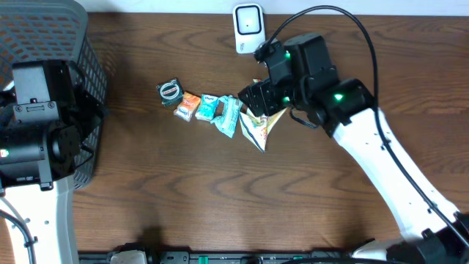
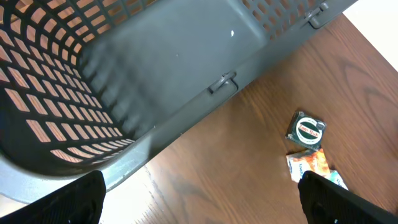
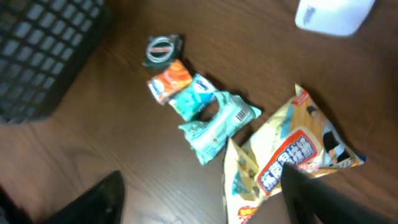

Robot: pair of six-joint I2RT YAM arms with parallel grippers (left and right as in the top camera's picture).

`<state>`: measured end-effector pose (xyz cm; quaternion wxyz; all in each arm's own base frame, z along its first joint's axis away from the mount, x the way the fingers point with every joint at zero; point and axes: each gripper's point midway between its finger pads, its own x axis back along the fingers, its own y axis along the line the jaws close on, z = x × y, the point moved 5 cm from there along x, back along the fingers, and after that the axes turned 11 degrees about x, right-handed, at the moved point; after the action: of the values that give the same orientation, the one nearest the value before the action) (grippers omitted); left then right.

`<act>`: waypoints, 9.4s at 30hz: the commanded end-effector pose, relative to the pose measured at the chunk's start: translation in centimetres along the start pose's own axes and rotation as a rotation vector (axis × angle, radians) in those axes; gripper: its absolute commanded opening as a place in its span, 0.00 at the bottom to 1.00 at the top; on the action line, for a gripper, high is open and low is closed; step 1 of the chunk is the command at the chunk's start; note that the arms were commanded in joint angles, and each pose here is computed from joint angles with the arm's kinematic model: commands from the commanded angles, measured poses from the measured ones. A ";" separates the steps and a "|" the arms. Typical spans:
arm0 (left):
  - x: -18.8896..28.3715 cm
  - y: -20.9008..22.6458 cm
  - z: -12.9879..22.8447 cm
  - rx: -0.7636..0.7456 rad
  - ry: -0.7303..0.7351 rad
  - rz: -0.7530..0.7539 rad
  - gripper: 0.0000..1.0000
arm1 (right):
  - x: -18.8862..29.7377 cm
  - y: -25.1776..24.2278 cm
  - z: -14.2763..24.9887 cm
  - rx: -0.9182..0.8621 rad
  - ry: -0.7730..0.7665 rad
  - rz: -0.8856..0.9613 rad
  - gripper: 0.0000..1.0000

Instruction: Scan the item barcode

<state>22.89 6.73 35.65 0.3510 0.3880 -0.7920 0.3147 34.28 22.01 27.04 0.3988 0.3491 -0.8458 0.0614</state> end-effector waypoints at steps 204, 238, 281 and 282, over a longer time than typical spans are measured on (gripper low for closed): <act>-0.2 0.2 0.0 0.016 -0.003 -0.017 0.98 | -6.9 -8.9 13.4 -0.444 0.499 0.292 0.07; -0.2 0.2 0.0 0.016 -0.003 -0.017 0.97 | -10.2 -10.2 11.1 -0.443 0.356 0.352 0.24; -0.2 0.2 0.0 0.016 -0.003 -0.017 0.98 | -8.3 -11.1 13.9 -0.334 0.677 0.455 0.28; -0.2 0.2 0.0 0.016 -0.003 -0.017 0.98 | -7.7 -11.9 13.0 -0.352 0.653 0.460 0.29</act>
<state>22.88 6.74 35.66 0.3509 0.3881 -0.7920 0.3146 33.92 14.29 8.51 0.7037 0.0609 -0.6983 0.1157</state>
